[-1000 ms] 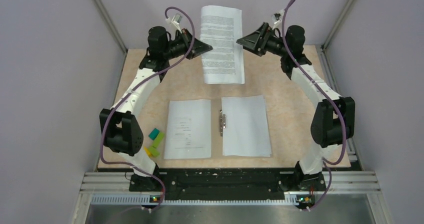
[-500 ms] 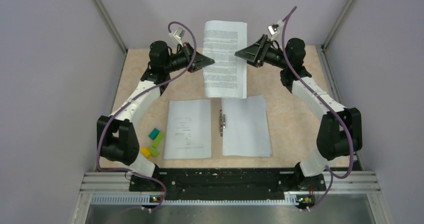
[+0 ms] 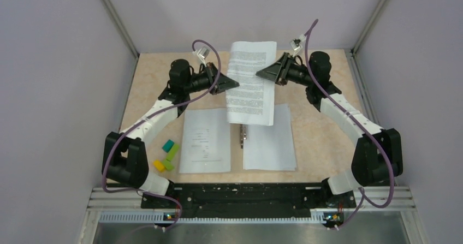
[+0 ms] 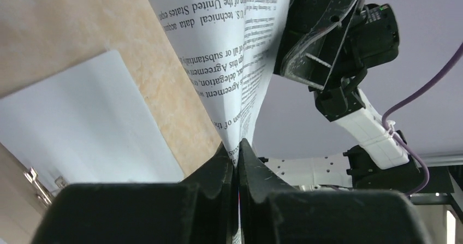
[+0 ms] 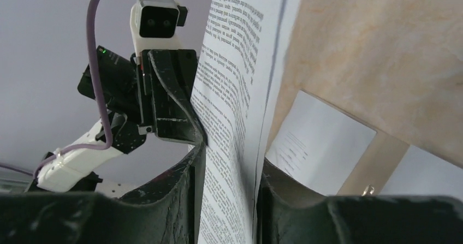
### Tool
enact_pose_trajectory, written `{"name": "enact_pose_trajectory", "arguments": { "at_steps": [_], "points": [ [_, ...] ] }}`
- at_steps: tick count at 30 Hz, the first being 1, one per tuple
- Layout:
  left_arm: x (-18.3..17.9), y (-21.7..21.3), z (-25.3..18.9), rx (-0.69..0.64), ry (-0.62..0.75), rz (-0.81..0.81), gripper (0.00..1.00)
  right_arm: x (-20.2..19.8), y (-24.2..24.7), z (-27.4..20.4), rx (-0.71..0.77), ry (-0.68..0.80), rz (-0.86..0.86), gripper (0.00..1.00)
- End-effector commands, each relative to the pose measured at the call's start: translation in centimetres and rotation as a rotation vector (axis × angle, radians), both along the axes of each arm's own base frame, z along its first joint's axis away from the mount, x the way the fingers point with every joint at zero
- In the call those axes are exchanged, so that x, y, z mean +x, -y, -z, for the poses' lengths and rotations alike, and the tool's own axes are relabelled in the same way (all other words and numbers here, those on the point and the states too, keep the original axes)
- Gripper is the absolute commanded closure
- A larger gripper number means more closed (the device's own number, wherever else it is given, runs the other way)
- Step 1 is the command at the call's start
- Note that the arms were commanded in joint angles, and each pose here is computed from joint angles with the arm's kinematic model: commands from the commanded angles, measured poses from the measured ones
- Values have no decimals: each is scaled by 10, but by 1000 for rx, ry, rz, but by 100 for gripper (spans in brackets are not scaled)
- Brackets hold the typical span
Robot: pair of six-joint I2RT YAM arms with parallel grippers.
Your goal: Put the files into the folder
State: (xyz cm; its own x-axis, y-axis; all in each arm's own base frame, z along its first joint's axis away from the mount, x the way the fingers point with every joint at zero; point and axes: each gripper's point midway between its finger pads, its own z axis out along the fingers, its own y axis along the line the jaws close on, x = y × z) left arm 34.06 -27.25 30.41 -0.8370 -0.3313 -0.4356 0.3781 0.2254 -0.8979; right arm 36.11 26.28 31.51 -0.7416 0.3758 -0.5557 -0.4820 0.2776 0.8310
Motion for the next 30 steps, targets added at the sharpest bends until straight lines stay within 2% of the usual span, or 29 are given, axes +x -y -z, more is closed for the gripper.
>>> {"name": "enact_pose_trajectory", "arguments": {
  "at_steps": [1,2,4,6,7,10,14,18,20,26,28,30],
  "points": [
    [-18,2,2,6,50,14,88,-14,11,7,-83,37,61,74],
    [-20,2,9,28,32,11,84,-16,14,12,-102,26,78,82],
    [-26,4,24,110,30,-11,68,-20,21,22,-156,8,108,98],
    [-31,1,47,248,2,-64,53,-25,32,34,-237,-13,145,100],
    [-35,-1,59,331,-14,-91,49,-29,38,40,-279,-27,163,100],
    [-40,-15,90,549,-53,-197,44,-37,59,62,-398,-82,239,100],
    [-44,-35,129,688,-126,-292,45,-52,74,81,-474,-135,268,100],
    [-46,-44,150,726,-176,-336,50,-63,70,75,-450,-128,248,100],
    [-46,-49,158,745,-197,-359,58,-66,67,64,-434,-110,239,100],
    [-46,-66,197,849,-301,-429,92,-79,41,27,-350,-75,167,100],
    [-47,-73,211,877,-338,-457,99,-86,29,9,-293,-55,133,100],
    [-49,-77,225,897,-376,-472,100,-91,21,-9,-212,-52,106,100]
  ]
}}
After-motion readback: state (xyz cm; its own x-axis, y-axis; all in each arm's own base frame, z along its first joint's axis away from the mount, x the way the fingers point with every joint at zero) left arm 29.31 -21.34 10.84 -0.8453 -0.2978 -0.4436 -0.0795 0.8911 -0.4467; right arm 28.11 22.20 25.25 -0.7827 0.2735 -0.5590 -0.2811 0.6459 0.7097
